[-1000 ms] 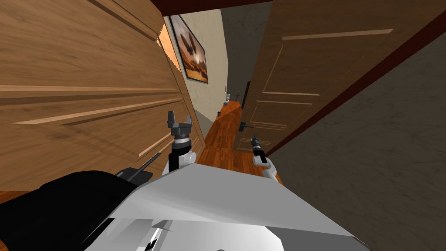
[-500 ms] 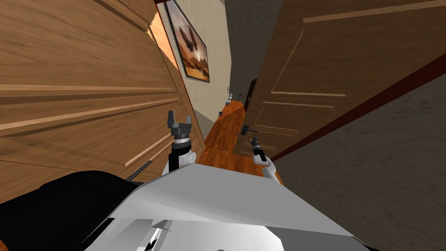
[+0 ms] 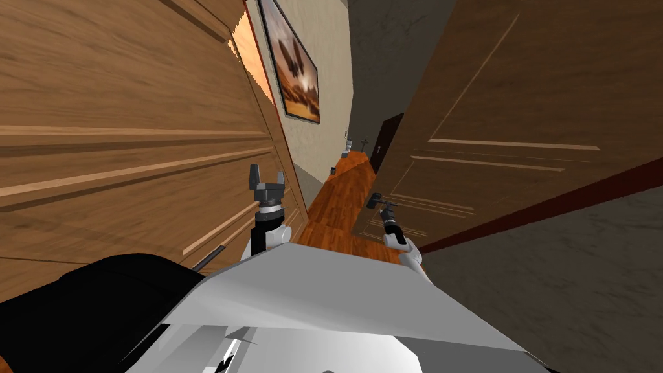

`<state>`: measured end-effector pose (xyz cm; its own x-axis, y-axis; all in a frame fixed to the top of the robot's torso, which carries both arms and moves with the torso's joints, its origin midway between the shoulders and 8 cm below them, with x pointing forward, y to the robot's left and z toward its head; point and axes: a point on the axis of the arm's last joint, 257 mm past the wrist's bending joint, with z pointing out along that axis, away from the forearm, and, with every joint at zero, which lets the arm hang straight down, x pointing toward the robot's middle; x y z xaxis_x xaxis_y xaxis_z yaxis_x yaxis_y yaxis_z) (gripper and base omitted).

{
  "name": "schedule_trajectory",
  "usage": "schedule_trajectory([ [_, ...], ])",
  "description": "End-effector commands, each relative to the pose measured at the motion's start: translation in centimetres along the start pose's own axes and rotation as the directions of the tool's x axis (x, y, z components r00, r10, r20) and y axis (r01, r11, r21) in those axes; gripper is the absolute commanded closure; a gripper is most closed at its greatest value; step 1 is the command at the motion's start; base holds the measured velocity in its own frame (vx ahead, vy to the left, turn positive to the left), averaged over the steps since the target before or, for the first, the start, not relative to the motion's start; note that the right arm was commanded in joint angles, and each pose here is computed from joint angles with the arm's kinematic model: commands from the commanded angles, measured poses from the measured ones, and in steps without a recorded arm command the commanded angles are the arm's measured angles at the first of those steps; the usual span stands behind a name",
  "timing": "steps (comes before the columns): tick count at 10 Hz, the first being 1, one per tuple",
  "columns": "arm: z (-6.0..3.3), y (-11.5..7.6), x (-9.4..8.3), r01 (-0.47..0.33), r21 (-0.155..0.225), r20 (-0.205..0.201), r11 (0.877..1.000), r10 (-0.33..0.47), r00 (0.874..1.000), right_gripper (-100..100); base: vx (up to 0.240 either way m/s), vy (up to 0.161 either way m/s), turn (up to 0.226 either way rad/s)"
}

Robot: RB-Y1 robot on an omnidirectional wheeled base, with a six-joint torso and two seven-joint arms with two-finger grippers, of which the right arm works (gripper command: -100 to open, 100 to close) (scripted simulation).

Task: Pull the door open

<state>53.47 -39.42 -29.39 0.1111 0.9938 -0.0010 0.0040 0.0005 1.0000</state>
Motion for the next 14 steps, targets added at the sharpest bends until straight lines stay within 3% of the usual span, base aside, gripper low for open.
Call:
schedule_trajectory([
  [1,-0.26,-0.1,-2.4,0.000,0.000,0.024,1.000,0.000,1.000,-100,0.102,0.026,0.115],
  [3,-0.83,0.0,-5.6,0.001,-0.001,0.058,1.000,-0.001,0.998,-100,0.161,0.011,0.180],
  [5,-0.83,0.2,-5.7,0.001,0.000,0.058,1.000,-0.001,0.998,-100,0.095,0.003,0.053],
  [6,-0.83,0.2,-5.7,0.001,0.000,0.058,1.000,-0.001,0.998,100,-0.006,-0.002,-0.014],
  [11,-0.83,0.2,-5.7,0.001,0.000,0.058,1.000,-0.001,0.998,100,-0.010,0.000,0.001],
  [14,-1.43,0.1,-5.5,0.002,-0.001,0.029,1.000,-0.002,1.000,100,-0.168,-0.065,0.131],
])
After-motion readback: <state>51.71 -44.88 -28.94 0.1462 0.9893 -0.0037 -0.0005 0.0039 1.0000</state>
